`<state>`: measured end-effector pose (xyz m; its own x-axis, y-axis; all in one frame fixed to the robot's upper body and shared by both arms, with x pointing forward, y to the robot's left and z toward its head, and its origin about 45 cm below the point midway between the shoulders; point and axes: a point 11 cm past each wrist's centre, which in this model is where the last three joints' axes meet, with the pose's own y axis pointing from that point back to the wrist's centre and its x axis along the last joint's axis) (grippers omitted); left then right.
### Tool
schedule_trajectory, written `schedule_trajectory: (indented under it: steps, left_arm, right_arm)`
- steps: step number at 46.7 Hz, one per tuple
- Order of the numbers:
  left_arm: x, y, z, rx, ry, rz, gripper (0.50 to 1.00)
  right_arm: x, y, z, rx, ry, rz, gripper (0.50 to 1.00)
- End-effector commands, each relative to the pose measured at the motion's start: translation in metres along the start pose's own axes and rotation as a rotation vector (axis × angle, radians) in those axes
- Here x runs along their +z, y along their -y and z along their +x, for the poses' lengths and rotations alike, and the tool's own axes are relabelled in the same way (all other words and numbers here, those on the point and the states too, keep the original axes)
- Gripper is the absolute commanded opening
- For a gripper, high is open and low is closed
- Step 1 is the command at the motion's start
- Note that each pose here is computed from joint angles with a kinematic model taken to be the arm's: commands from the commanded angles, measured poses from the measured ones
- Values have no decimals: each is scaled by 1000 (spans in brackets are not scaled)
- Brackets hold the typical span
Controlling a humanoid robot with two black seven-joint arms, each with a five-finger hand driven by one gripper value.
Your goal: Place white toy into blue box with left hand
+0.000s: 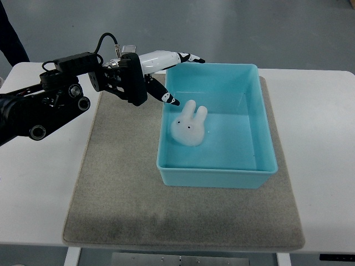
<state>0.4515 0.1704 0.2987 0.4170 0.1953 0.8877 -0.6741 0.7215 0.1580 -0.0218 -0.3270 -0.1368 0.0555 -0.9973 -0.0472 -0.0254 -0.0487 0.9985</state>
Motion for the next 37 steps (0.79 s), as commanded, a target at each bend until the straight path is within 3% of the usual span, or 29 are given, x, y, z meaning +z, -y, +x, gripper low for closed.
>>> schedule_trajectory:
  steps: [1, 26, 37]
  left_arm:
    - [-15, -4, 6, 32, -3, 43, 986]
    - [-95, -47, 38, 275, -346, 249, 992]
    - [-114, -61, 49, 448, -539, 288, 992]
  right_arm:
    - [0, 0, 0, 0, 1, 0, 936]
    - [0, 0, 0, 0, 1, 0, 936]
    - [0, 0, 0, 0, -1, 0, 936]
